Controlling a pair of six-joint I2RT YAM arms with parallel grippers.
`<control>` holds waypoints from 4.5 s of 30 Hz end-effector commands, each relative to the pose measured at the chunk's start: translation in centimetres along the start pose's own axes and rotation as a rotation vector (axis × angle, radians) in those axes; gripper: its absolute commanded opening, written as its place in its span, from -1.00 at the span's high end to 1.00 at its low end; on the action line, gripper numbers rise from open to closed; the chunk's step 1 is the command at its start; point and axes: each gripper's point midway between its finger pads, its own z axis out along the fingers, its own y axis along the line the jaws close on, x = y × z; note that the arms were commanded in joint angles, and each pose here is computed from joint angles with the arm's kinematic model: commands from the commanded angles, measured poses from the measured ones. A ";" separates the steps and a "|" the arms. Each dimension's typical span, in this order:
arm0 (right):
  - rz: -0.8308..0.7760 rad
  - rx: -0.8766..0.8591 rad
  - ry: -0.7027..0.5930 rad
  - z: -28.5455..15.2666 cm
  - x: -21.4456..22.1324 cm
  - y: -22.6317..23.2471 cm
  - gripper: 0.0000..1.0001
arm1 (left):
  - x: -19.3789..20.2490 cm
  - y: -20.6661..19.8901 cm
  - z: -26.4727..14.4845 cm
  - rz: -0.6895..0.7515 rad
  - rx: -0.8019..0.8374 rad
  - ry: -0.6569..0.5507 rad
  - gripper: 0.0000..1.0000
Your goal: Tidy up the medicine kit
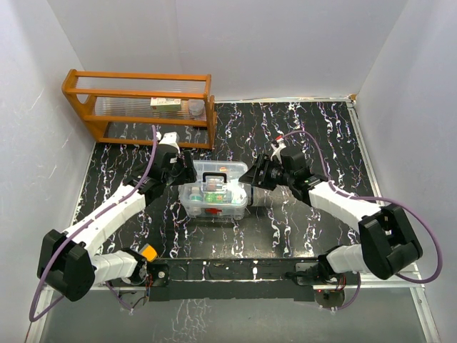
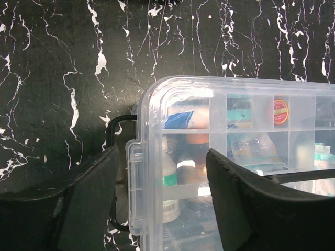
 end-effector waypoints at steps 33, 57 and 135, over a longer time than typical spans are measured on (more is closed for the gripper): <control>0.118 -0.058 -0.127 -2.0 0.1 -1.4 -0.72 | -1.5 -11.2 -2.1 0.663 0.567 -0.102 -0.88; 0.168 -0.085 -0.046 -0.4 1.4 -2.1 -0.82 | 3.0 -8.2 1.0 0.658 0.465 0.117 -0.49; -0.190 0.337 -0.151 -2.8 -3.7 5.8 0.18 | 2.2 -7.4 -3.6 0.631 0.417 0.045 -0.66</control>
